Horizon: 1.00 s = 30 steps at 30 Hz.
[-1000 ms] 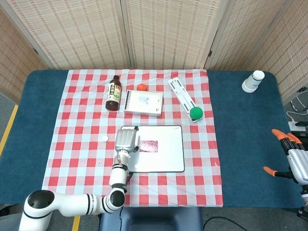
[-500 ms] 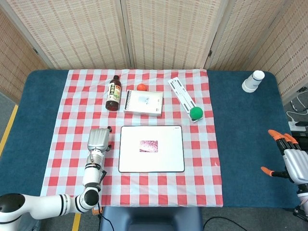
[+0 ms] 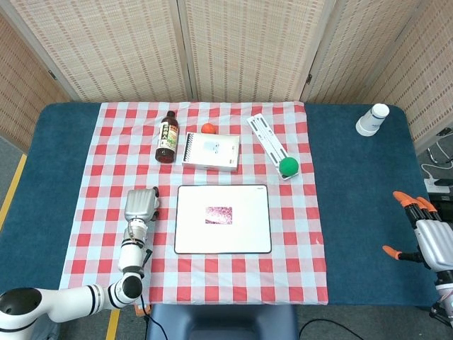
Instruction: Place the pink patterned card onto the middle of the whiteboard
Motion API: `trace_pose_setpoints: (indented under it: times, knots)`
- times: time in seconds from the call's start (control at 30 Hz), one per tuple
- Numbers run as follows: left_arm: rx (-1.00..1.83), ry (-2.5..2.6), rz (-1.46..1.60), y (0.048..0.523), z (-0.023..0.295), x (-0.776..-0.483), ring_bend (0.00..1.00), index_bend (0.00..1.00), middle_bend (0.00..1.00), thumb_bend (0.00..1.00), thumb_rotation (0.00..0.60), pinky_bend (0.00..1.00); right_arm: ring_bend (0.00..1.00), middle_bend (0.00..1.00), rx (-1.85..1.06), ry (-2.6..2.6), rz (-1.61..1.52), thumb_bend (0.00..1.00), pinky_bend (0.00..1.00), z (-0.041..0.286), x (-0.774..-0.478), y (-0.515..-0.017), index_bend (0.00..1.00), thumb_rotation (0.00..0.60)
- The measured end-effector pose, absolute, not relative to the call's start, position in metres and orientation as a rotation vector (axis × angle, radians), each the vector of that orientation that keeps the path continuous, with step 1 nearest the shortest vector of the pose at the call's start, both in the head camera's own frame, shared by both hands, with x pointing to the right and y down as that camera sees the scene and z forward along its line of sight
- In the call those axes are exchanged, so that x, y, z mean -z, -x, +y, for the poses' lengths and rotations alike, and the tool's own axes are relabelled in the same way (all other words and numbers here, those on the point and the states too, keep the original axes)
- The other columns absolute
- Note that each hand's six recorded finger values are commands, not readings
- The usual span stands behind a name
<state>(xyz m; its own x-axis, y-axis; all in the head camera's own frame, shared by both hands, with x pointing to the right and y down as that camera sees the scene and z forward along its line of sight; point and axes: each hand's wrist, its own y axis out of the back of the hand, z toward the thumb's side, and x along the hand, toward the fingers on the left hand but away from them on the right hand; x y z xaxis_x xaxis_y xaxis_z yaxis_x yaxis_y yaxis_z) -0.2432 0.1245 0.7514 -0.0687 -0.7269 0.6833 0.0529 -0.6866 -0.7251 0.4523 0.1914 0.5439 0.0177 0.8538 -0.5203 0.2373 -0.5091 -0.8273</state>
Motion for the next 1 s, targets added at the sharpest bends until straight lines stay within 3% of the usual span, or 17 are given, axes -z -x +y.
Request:
trace_pose_setpoints:
  times: [1.0]
  knots:
    - [1.842, 1.648, 0.711, 0.254, 0.122, -0.763, 1.0, 0.44, 0.98, 0.32, 0.6, 1.0, 0.0, 0.08, -1.526, 1.773, -1.109, 0.0, 0.07, 0.192, -0.545, -0.451, 0.05, 0.6]
